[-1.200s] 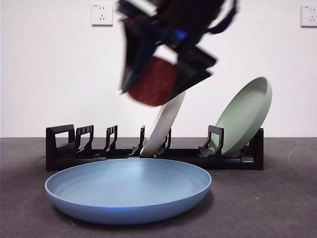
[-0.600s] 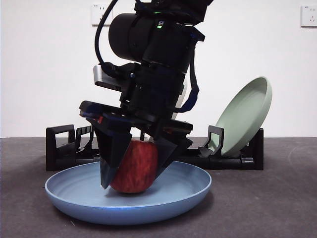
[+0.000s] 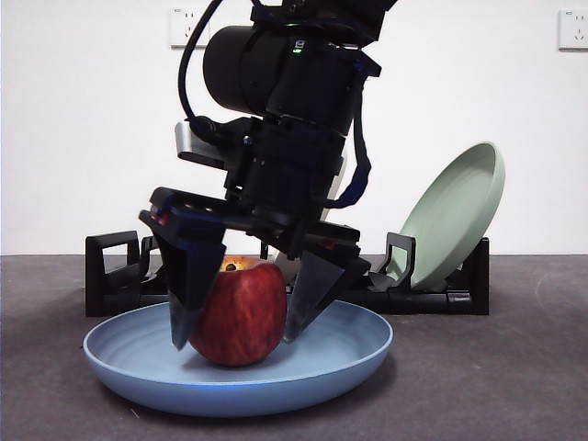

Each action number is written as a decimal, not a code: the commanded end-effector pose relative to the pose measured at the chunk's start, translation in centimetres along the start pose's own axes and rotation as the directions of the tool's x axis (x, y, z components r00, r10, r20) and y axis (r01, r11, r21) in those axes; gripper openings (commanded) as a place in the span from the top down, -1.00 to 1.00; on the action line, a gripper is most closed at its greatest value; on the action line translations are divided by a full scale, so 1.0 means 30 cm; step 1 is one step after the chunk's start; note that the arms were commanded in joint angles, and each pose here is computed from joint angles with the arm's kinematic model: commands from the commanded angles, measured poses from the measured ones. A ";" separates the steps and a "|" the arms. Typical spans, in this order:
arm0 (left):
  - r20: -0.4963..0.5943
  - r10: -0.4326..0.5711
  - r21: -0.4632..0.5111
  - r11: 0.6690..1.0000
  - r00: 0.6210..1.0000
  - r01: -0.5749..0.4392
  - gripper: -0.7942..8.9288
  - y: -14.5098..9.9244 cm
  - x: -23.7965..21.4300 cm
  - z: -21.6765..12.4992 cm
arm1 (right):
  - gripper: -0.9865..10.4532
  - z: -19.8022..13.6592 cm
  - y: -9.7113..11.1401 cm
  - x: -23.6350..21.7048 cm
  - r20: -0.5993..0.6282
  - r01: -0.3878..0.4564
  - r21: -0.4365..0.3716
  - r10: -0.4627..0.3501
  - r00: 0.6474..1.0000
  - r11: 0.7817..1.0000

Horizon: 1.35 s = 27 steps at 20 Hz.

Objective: Take the blue plate from the plate rack,put the plate on the table,take the apple from the table,put the apple in the plate

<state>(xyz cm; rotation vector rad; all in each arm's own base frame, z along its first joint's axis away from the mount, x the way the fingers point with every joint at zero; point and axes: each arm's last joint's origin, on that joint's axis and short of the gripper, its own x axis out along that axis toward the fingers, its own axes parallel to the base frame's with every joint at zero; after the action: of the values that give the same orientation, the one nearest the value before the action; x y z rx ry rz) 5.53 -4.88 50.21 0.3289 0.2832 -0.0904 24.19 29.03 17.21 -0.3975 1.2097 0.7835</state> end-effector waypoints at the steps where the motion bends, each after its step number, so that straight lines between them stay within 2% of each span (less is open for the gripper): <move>1: -0.006 0.001 -0.029 1.000 1.000 -0.001 -0.13 0.001 0.000 -0.004 | -0.16 0.013 0.006 -0.096 0.083 -0.003 -0.004 0.003 0.997 1.000; 5: -0.020 -0.028 -0.045 0.999 0.999 0.027 -0.13 -0.021 0.014 0.003 | -0.16 0.001 0.006 -0.329 0.252 -0.006 -0.014 0.009 0.968 1.000; 10: -0.074 -0.065 0.012 0.998 0.995 0.066 -0.13 -0.110 0.073 0.029 | -0.16 -0.096 -0.024 -0.643 0.458 0.008 0.009 -0.011 0.889 1.000; 14: -0.133 -0.193 0.081 0.975 0.972 0.205 -0.13 -0.223 0.142 0.057 | -0.15 -0.207 -0.053 -0.805 0.533 0.031 0.049 -0.052 0.844 0.998; 16: -0.154 -0.258 0.115 0.954 0.954 0.277 -0.12 -0.274 0.172 0.069 | 0.09 -0.244 -0.059 -0.842 0.542 0.059 0.036 -0.069 0.838 0.998; 17: -0.168 -0.299 0.124 0.939 0.939 0.321 -0.07 -0.299 0.186 0.073 | 0.27 -0.257 -0.062 -0.855 0.545 0.070 0.030 -0.075 0.835 0.997; 18: -0.184 -0.338 0.141 0.920 0.923 0.365 0.11 -0.324 0.200 0.075 | 0.48 -0.268 -0.065 -0.863 0.543 0.078 0.025 -0.079 0.836 0.997; 20: -0.206 -0.366 0.175 0.899 0.907 0.402 0.66 -0.353 0.219 0.076 | 0.78 -0.273 -0.065 -0.863 0.533 0.086 0.012 -0.079 0.843 0.996; 21: -0.213 -0.372 0.187 0.892 0.903 0.412 0.89 -0.361 0.226 0.076 | 0.86 -0.275 -0.065 -0.861 0.527 0.090 0.007 -0.080 0.846 0.996; 27: -0.218 -0.354 0.181 0.901 0.909 0.394 0.85 -0.366 0.249 0.079 | 0.85 -0.271 -0.065 -0.863 0.539 0.099 -0.017 -0.075 0.839 0.995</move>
<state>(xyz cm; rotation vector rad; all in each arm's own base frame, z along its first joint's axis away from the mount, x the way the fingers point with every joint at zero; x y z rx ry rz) 11.72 -16.30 46.89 0.4968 0.5245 -0.4816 16.34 13.95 38.52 -0.2383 0.6472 0.7727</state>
